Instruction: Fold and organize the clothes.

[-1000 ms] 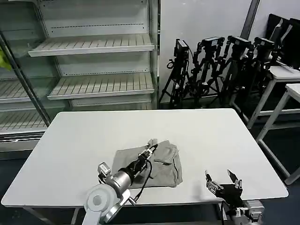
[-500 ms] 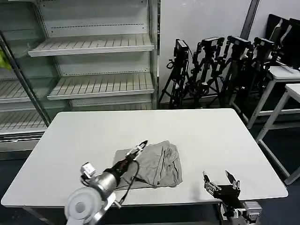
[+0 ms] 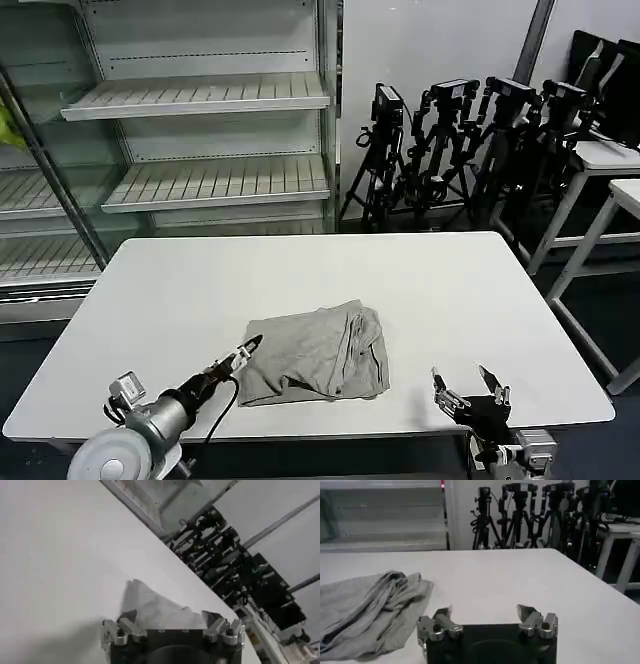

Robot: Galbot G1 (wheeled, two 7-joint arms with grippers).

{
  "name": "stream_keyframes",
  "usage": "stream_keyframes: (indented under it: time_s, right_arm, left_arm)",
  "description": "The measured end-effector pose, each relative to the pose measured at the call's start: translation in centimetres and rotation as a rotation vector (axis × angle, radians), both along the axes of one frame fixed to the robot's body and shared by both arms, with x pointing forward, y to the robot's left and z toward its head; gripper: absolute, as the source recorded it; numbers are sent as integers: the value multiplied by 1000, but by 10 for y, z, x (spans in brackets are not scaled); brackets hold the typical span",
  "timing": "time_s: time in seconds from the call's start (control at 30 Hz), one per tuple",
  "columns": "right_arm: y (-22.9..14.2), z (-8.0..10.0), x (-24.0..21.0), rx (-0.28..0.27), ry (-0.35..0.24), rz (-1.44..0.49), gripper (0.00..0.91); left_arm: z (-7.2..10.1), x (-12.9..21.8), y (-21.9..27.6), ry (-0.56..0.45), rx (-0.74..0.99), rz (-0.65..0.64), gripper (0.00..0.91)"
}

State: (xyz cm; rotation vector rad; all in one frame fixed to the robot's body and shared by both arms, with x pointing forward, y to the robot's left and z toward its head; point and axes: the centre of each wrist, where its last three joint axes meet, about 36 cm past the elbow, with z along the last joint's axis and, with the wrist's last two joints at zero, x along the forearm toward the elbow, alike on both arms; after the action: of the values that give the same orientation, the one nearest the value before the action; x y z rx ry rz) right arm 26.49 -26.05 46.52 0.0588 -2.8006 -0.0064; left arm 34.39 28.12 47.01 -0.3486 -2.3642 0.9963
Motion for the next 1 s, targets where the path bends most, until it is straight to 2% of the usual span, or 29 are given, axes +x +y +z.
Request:
stream_keyframes:
  time_s: [0.43, 0.77, 0.87, 0.9, 1.0]
  right_arm:
    - [-5, 8, -6, -15, -5, -6, 907]
    - [-5, 12, -10, -15, -10, -11, 907]
    - [-6, 12, -11, -17, -10, -14, 907]
    - [-6, 13, -11, -17, -9, -15, 907]
    - [-6, 13, -13, -17, -8, -18, 907]
  left_arm:
    - [-27, 17, 5, 33, 3, -43, 907]
    - [-33, 34, -6, 28, -42, -72, 907]
    - [-31, 37, -10, 21, -59, -81, 252]
    - [-30, 39, -10, 19, -61, -82, 131]
    - [-29, 44, -9, 15, -61, -76, 40]
